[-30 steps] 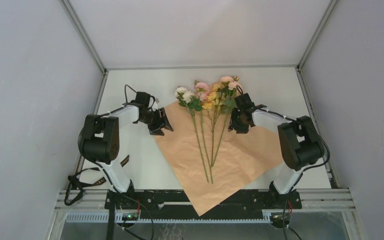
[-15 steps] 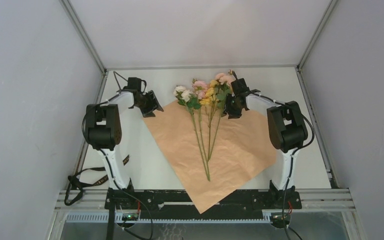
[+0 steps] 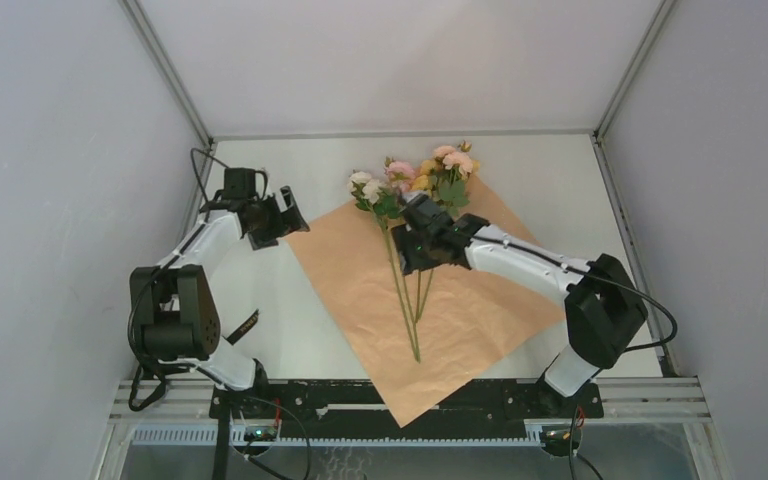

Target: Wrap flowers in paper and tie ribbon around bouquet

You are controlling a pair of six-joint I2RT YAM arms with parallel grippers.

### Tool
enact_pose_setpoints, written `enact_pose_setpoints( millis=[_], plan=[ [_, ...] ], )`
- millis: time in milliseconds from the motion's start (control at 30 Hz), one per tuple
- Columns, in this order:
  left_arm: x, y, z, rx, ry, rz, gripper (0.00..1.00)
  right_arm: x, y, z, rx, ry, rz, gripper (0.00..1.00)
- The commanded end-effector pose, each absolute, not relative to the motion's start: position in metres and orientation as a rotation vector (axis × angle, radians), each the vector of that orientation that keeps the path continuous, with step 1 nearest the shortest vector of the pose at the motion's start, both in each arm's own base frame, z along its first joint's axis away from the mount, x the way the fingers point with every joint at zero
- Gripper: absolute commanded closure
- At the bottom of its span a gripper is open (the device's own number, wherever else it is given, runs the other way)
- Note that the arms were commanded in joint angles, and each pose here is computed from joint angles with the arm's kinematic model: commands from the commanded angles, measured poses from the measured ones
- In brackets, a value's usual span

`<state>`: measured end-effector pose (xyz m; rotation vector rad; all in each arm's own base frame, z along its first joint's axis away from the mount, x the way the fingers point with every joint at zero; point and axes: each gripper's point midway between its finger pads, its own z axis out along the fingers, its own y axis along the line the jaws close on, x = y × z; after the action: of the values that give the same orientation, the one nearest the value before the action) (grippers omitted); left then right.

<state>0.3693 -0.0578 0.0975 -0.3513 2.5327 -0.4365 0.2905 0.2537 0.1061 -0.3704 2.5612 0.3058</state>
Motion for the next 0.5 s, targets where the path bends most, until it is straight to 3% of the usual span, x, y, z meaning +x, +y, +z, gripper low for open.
enact_pose_setpoints(
  millis=[0, 267, 400, 467],
  plan=[
    [0.338, -0.025, 0.071, -0.519, 2.622, -0.374, 0.05, 0.268, 0.282, 0.105, -0.418, 2.535, 0.304, 0.35],
    [0.312, -0.063, 0.039, -0.666, 2.682, -0.67, 0.01, 0.186, 0.355, 0.072, -0.804, 2.544, 0.447, 0.34],
    [0.31, -0.071, 0.044, -0.602, 2.663, -0.729, 0.06, 0.147, 0.335, 0.062, -0.94, 2.595, 0.364, 0.34],
    [0.313, -0.073, 0.052, -0.551, 2.632, -0.74, 0.08, 0.137, 0.314, 0.063, -0.851, 2.665, 0.336, 0.34]
  ],
)
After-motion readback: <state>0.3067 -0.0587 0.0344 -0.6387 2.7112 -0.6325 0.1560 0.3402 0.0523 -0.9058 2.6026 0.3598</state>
